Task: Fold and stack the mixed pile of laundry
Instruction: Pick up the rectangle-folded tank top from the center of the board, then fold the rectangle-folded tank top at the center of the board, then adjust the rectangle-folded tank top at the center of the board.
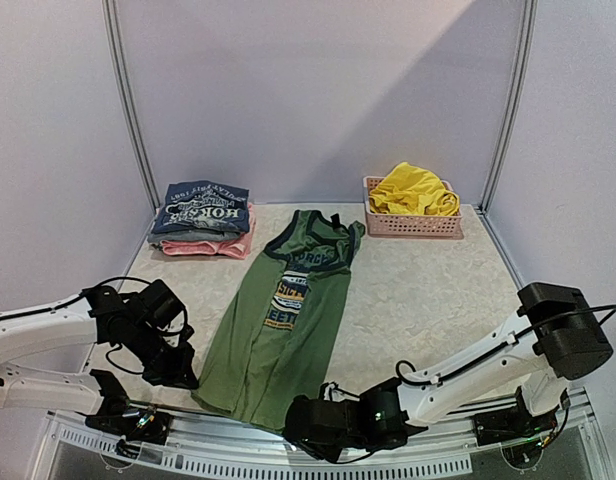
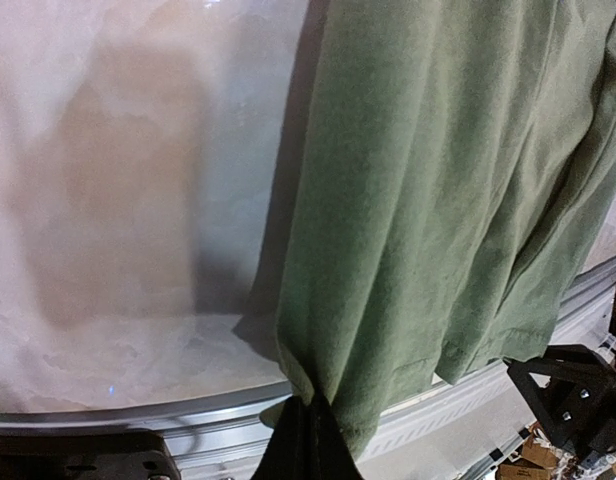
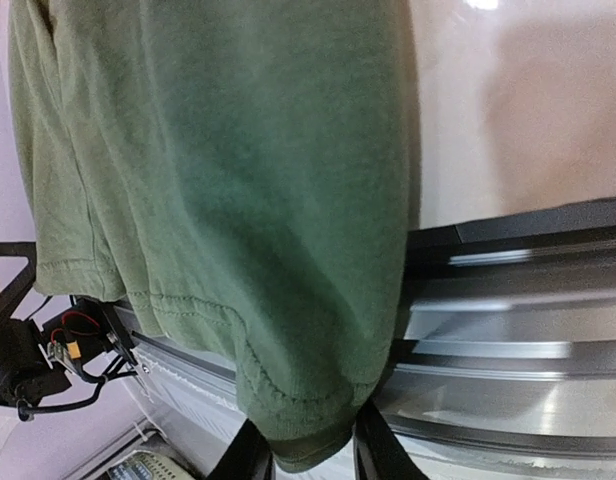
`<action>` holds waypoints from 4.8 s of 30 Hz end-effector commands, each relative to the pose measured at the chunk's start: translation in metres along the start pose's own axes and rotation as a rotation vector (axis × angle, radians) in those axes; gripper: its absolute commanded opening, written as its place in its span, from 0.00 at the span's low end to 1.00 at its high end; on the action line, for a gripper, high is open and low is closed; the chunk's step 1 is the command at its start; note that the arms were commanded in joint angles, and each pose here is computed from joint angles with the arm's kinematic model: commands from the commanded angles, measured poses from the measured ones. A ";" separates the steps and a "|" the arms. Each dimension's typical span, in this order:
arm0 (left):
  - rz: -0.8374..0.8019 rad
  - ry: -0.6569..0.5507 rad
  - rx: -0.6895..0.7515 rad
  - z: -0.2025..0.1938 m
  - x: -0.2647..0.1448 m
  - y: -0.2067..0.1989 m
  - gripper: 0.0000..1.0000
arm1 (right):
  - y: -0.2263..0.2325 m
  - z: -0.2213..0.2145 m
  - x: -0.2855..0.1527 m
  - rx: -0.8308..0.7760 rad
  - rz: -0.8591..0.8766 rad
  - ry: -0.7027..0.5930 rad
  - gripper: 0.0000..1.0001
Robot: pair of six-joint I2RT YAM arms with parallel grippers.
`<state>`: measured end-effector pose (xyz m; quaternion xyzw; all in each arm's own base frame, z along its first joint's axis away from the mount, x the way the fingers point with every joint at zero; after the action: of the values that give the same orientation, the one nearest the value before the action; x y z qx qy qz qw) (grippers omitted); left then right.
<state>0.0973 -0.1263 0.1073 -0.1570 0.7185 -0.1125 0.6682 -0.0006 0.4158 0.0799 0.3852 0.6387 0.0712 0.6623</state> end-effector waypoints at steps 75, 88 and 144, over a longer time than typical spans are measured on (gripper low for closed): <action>-0.033 -0.181 -0.059 0.189 -0.035 -0.145 0.00 | 0.103 0.277 -0.108 -0.333 -0.374 -0.002 0.00; 0.030 -0.187 -0.089 0.223 -0.025 -0.130 0.00 | 0.106 0.312 -0.095 -0.331 -0.320 0.026 0.00; -0.032 -0.295 0.118 0.258 -0.049 -0.136 0.37 | 0.138 0.346 -0.093 -0.546 -0.068 0.070 0.46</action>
<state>0.3905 -0.2140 0.1779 -0.2242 0.6052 -0.0757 0.7601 0.3804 0.2930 0.1876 0.1885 0.6442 0.1616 0.7234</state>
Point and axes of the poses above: each gripper's point midway between its finger pads, its own x axis out along the fingers, its own y axis along the line the jaws close on, z = x × y, the point moved 7 cm from there along -x, back along the fingers, and after that the axes turned 2 degrees about x, right-handed, at the moved point
